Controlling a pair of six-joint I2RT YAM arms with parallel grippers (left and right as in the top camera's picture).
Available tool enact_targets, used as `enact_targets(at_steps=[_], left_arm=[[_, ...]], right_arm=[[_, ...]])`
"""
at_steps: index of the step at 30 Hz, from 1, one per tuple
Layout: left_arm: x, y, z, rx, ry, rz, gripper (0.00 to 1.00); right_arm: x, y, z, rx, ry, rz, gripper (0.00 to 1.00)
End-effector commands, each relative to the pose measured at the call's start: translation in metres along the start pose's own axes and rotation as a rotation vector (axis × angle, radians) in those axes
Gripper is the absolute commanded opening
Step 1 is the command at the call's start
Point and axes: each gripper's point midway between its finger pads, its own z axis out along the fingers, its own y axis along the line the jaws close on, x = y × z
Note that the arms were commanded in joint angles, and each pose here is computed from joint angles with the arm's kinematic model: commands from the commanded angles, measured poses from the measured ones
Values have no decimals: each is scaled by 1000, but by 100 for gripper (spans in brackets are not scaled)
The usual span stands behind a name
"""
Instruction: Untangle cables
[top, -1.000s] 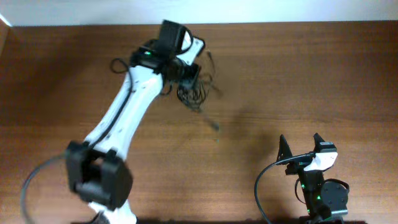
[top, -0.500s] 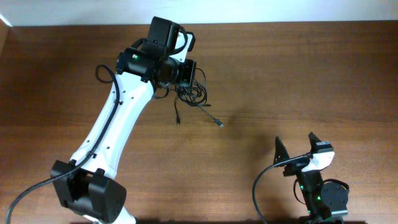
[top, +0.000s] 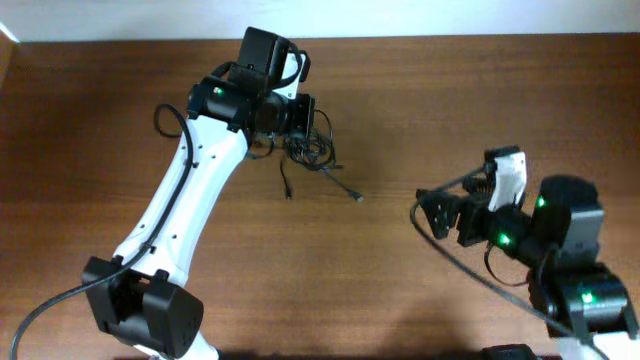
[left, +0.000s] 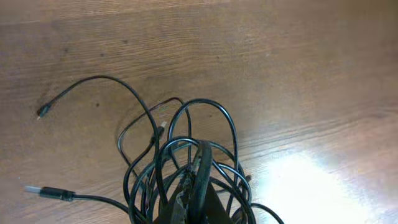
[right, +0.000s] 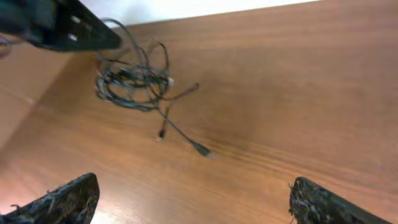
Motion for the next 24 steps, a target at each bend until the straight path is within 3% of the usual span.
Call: enact_targets(at_steps=[1,4,6,7,8,12,14,21,24], left_arm=[[-3,-11,-6,57,-4,-160,0],[1,-30,-8,170,30,-184,0],[4,-44,-11,247,53,-183,0],[4,-44,-11,249,55,-183,0],[4,-44,-11,249,54,-183,0],[2,-35,-9,196,36,-183,0],[-2,-30,-8,166,17,-180,0],[-9,-18,-7,95,-24,-139,0],[-9,-18,-7,95,-24,-139,0]], right_arm=[[-14,31,7,-196,28,1,99],[-19,40,28,-329,73,118,99],[-19,31,51,-327,130,323,89],[-14,34,68,-335,167,373,79],[-10,35,79,-320,196,452,75],[-7,42,112,-289,261,811,70],[7,45,129,-276,329,896,68],[18,60,166,-350,402,972,53],[18,55,171,-328,381,975,41]])
